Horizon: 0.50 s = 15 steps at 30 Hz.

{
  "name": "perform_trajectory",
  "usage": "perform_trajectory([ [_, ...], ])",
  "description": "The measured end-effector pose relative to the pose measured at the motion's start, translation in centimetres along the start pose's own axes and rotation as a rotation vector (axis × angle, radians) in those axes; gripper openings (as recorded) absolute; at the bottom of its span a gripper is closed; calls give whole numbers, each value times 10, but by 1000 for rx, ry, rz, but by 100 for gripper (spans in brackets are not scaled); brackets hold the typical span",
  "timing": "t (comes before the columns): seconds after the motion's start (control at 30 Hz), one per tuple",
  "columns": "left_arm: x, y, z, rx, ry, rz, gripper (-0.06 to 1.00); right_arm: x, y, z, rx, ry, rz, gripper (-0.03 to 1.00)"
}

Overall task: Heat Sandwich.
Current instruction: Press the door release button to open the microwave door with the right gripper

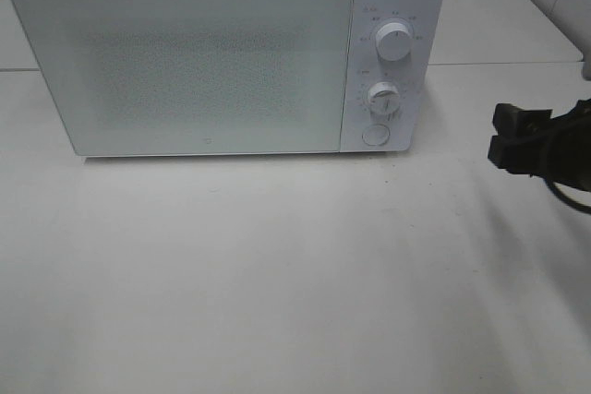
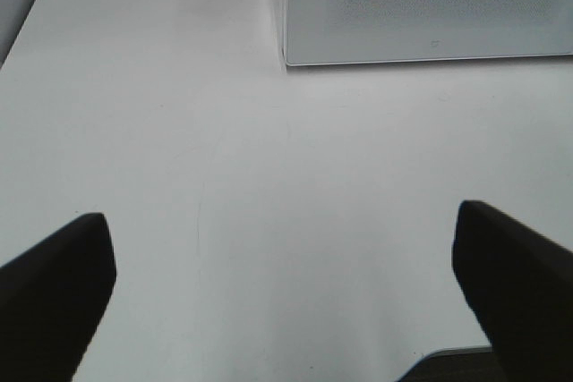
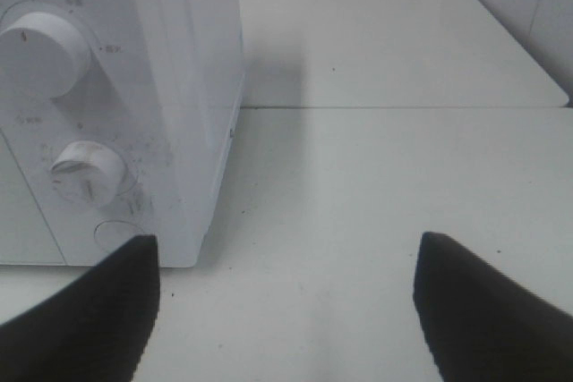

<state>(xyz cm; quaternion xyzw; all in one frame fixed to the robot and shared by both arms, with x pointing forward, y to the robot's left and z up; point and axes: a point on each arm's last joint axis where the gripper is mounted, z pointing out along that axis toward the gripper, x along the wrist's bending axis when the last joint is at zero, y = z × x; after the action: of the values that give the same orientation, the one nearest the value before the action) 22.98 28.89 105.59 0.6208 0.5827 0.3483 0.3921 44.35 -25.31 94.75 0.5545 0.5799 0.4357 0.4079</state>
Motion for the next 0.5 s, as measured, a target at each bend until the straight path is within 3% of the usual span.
perform_trajectory([
  [0.5,0,0,0,0,0,0,97,58,-32,10,50,9,18,76],
])
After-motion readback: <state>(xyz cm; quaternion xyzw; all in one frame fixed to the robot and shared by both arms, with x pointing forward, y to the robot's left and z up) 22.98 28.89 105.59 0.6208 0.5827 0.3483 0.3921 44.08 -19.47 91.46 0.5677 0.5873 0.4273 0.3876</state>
